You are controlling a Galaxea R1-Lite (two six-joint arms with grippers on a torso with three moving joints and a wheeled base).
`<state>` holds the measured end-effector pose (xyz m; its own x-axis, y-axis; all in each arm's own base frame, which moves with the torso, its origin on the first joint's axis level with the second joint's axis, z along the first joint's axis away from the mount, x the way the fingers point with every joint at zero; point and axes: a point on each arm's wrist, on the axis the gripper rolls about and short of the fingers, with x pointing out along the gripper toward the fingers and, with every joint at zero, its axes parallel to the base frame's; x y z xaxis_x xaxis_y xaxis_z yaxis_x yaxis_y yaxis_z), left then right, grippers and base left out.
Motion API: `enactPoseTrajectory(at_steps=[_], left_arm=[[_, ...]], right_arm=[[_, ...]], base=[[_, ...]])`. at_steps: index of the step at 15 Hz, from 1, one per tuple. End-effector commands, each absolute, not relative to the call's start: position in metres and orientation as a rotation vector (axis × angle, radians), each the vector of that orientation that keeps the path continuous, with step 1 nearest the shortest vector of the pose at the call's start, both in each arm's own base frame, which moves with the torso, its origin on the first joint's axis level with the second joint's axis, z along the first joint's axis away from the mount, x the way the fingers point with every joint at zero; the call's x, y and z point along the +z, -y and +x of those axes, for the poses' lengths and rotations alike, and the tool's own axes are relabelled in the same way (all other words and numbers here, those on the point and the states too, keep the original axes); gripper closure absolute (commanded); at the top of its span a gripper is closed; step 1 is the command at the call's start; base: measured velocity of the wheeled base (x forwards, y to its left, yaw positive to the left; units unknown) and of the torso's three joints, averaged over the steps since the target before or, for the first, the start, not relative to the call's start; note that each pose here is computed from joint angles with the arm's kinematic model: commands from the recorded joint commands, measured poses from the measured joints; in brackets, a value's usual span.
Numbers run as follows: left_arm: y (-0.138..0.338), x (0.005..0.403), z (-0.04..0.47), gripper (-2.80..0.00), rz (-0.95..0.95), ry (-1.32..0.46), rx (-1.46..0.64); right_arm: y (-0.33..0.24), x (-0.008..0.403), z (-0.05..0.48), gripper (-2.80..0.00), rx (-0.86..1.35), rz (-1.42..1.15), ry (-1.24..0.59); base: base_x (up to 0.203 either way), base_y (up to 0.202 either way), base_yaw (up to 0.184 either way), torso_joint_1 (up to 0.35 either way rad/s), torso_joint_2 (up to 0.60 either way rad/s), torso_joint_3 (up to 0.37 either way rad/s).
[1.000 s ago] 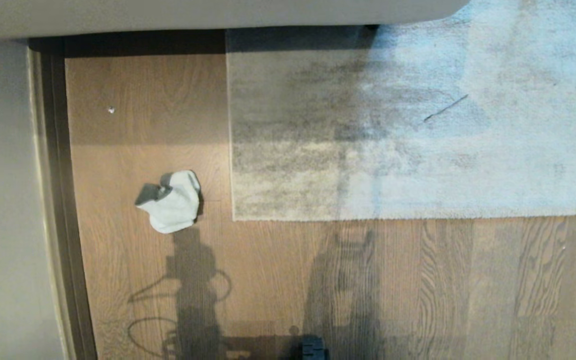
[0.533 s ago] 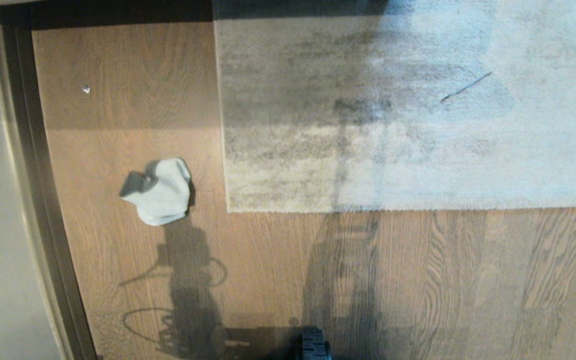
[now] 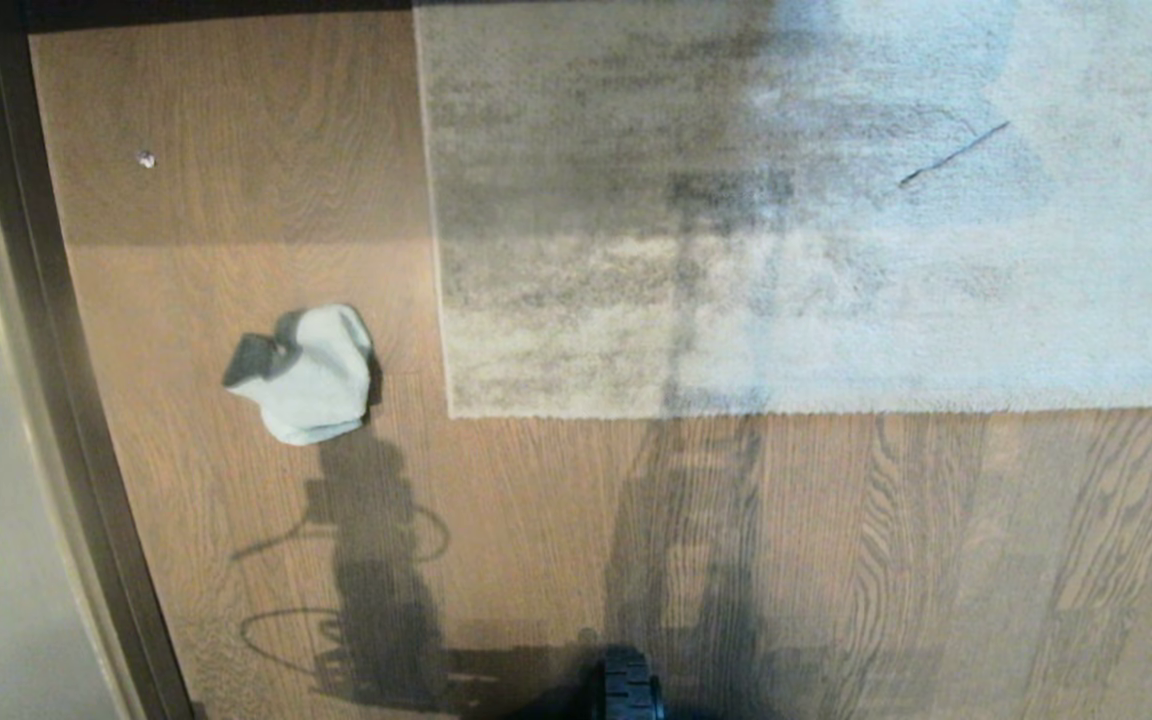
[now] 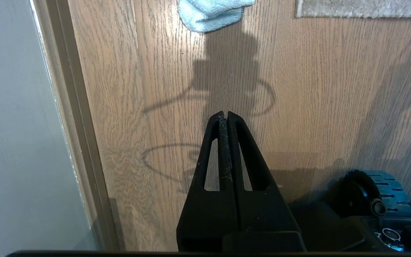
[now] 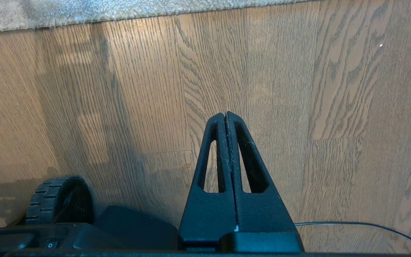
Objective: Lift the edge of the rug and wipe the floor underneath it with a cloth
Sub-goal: Pick up the rag
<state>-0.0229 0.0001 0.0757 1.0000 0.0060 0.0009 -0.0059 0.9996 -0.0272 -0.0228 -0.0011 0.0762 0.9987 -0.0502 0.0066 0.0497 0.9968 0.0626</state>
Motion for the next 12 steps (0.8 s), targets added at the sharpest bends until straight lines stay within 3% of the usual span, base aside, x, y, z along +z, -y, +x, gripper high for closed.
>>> enactPoseTrajectory(at_steps=[1, 12], left_arm=[[-0.0001, 0.0759, -0.0229, 0.0, -0.028, 0.002, 0.007], [-0.0001, 0.0759, -0.0229, 0.0, -0.026, 0.002, 0.006]], right_arm=[[0.0011, 0.0762, -0.0228, 0.0, -0.05, 0.063, 0.008], [0.0011, 0.0762, -0.0228, 0.0, -0.05, 0.063, 0.008]], base=[[0.0, 0.0, 0.0, 0.0, 0.0, 0.0], [0.0, 0.0, 0.0, 0.0, 0.0, 0.0]])
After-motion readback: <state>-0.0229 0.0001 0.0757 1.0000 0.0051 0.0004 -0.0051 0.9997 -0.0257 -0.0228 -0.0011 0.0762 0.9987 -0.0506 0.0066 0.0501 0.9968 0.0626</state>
